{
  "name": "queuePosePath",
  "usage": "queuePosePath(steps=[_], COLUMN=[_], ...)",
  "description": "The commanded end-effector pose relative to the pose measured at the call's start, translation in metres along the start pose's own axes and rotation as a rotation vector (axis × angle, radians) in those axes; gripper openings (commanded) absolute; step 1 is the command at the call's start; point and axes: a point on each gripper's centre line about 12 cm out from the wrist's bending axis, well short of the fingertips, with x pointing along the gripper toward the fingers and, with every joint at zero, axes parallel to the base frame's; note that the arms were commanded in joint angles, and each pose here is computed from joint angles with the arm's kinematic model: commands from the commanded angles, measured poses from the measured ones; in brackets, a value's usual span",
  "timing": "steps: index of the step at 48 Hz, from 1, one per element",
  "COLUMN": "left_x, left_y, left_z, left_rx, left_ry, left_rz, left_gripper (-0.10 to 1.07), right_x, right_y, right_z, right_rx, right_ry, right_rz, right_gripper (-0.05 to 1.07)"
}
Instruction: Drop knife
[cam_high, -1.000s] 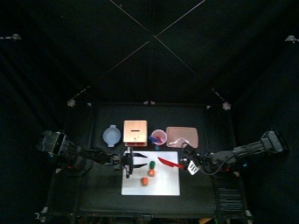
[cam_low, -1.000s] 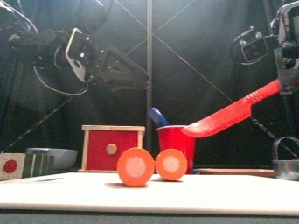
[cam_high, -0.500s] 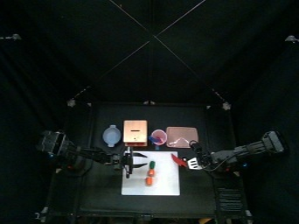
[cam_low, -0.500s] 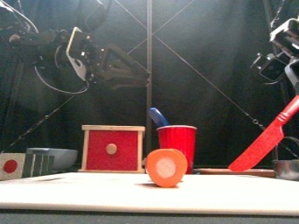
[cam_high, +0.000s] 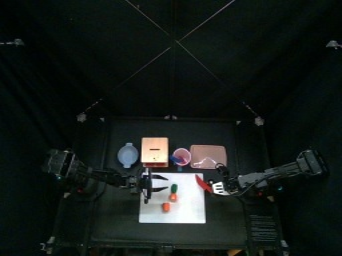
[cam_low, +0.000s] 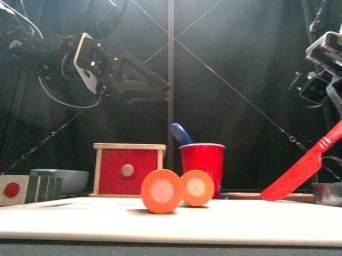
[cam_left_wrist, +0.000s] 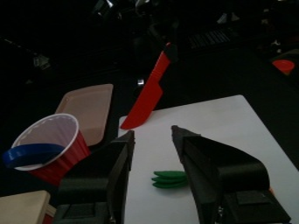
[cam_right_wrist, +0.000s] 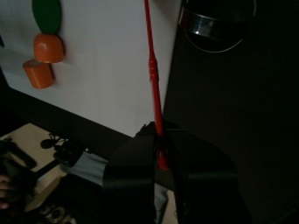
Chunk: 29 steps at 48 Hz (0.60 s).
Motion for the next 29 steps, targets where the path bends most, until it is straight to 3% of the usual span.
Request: queuePosePath(steps=[1,12,21,29], left_x=[-0.001,-0.004,-0.006,-0.008], left_y=[0.003,0.005,0.006,0.006], left_z=[0.009,0.002,-0.002,0.000], left_rx=[-0.001,-0.001,-0.002,-0.001], left_ry=[-0.034,-0.014,-0.001,-0.007], left_rz=[0.010,0.014,0.016,0.016], left_gripper=[0.78,0.78,0.78,0.78], right_x=[0.004,0.020,0.035,0.043], right_y=[0.002,0.011,0.022,0.020], right_z=[-0.003,-0.007,-0.012,-0.015], right_rx=[0.027,0.050,0.058,0.056], right_ry=[0.017,0.037,0.053,0.055], right_rz=[0.030,0.103,0.130,0.104], right_gripper=[0.53,0.67,0.70,0.70])
